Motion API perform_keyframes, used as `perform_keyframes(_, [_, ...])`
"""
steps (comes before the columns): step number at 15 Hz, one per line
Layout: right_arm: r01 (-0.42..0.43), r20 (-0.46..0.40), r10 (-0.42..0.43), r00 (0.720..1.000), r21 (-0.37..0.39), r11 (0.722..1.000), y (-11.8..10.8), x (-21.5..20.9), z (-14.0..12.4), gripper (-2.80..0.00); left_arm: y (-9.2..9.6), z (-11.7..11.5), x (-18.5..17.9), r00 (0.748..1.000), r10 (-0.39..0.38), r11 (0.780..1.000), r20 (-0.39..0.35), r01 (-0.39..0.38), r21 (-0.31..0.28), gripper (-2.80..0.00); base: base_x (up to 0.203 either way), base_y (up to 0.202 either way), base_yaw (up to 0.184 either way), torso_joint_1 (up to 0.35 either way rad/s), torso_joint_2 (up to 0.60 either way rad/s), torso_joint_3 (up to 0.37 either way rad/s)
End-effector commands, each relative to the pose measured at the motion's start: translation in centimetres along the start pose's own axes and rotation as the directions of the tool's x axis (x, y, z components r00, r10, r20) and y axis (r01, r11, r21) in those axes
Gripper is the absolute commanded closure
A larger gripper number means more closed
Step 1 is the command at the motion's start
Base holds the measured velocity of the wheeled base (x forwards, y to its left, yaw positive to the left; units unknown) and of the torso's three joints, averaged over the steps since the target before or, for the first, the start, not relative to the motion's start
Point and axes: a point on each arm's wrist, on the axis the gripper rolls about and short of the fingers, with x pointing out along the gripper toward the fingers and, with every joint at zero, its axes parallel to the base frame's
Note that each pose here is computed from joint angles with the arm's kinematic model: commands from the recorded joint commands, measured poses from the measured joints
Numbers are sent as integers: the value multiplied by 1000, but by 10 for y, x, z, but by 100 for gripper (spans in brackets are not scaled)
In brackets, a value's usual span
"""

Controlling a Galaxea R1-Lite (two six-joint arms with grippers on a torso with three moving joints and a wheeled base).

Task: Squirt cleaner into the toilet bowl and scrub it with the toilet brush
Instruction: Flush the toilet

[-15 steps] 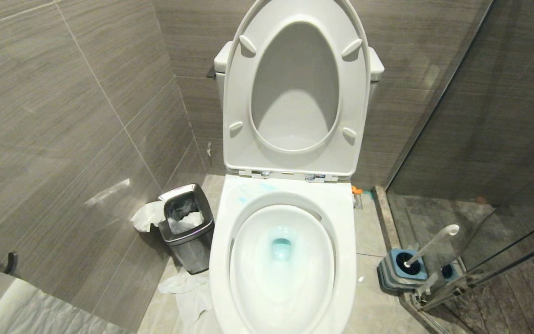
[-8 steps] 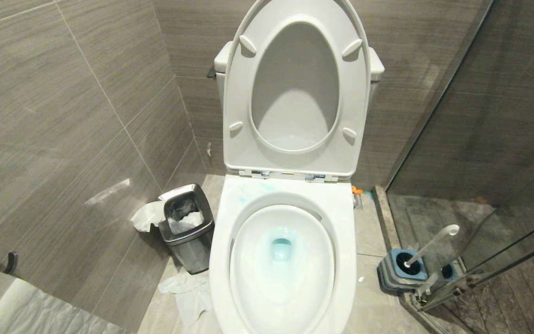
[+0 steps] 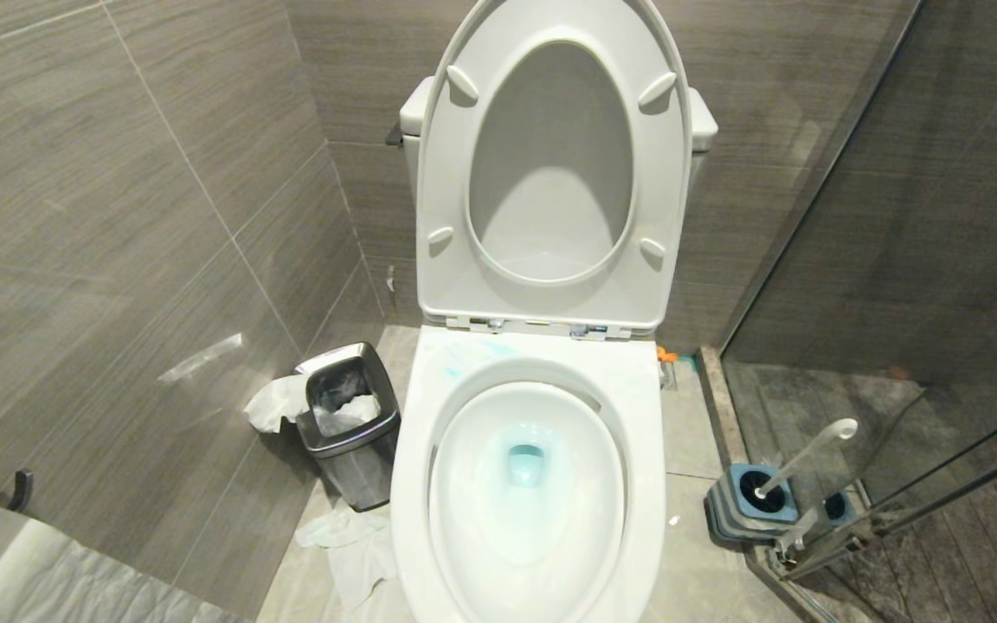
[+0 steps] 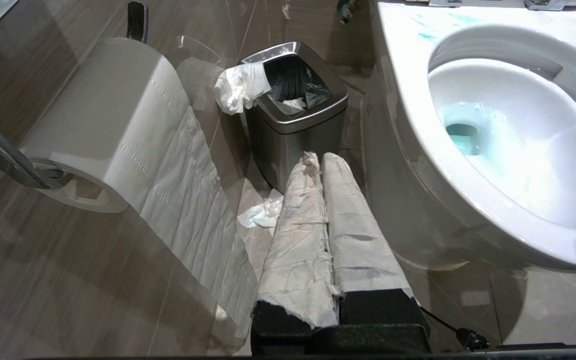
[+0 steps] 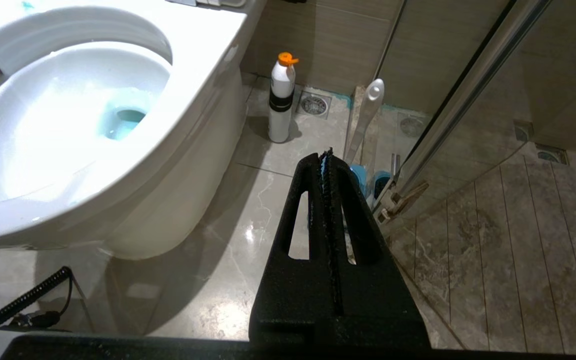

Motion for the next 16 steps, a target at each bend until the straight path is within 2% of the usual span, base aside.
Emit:
perform_keyframes(1, [-1,-10,1,1000,-1,1000,0,1,-2,0,0,0,0,1000,0,1000,-3,0,0,0,0,0,0,0,0,0])
perform_keyframes(16, [8,-13,-8,1000,31,999,0,1,-2,0,0,0,0,1000,0,1000,-2,0,5,0,0,0,0,0,0,0])
